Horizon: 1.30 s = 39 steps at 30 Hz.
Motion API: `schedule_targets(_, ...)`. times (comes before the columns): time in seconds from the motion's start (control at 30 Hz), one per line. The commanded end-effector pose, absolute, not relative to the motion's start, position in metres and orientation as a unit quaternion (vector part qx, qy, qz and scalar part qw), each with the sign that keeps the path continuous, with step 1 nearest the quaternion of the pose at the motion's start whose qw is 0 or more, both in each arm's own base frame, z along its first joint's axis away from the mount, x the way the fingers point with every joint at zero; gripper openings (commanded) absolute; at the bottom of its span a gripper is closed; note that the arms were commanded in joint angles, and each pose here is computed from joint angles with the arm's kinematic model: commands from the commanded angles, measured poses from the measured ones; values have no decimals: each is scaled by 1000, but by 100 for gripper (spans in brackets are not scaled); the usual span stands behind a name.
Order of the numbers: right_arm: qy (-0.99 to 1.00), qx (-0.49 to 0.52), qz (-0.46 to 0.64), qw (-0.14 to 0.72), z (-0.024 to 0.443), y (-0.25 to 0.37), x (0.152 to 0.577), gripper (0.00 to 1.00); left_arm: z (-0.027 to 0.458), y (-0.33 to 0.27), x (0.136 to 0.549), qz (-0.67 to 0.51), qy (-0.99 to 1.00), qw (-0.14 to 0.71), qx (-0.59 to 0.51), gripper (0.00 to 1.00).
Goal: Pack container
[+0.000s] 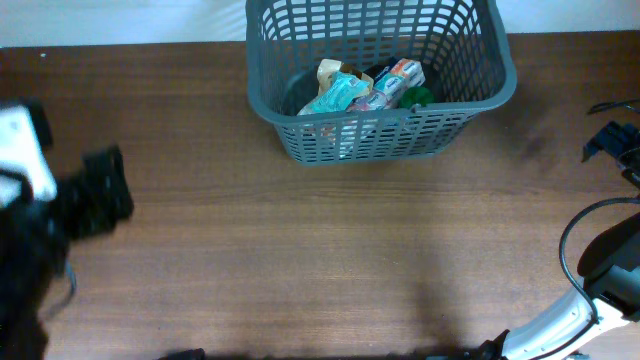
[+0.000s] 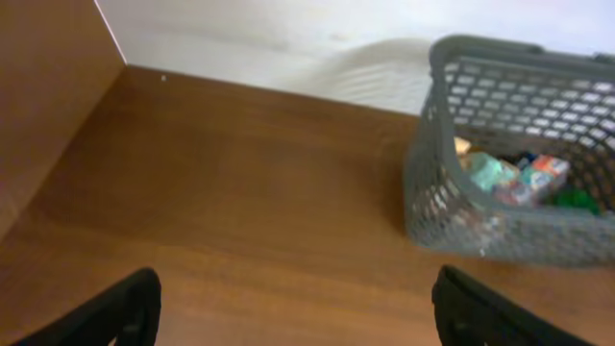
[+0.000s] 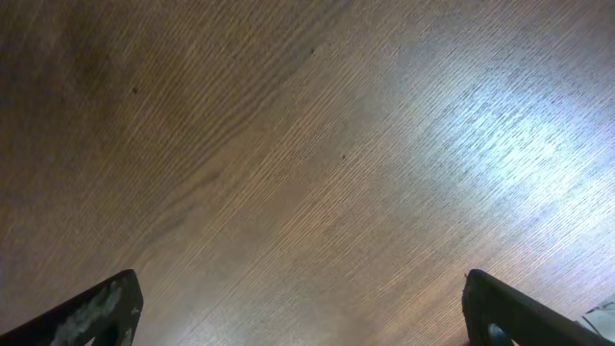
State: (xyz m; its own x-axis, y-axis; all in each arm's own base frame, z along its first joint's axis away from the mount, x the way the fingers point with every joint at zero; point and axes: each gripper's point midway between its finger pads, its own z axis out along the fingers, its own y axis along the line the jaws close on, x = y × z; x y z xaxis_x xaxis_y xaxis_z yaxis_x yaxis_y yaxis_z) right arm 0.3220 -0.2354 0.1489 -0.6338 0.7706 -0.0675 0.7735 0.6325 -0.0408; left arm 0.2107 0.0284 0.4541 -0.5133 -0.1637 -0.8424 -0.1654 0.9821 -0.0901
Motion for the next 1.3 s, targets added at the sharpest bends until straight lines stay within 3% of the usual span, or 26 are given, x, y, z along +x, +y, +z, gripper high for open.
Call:
schedule_targets(0.0,905,422,-33,28,153,-233,323,99,460,12,181,-17,855,515,-64,82)
schedule_targets(0.13,905,422,-33,28,153,-233,323,99,467,-5,147,-43,832,550,-50,82)
schedule_targets(0.33,905,422,-33,28,153,-233,323,99,443,-12,107,-52,848,523,-65,83)
schedule_targets(0.37,905,422,-33,28,153,-233,323,99,437,-13,103,-53,854,513,-67,98)
schedule_targets(0.43,905,422,-33,28,153,-233,323,99,428,-15,97,-56,865,495,-69,99)
schedule_targets(0.93,905,422,-33,28,153,-233,323,99,428,-15,96,-54,865,495,-66,99)
schedule_targets(1.27,905,422,-33,28,153,-233,323,99,429,-22,96,-28,866,500,21,99)
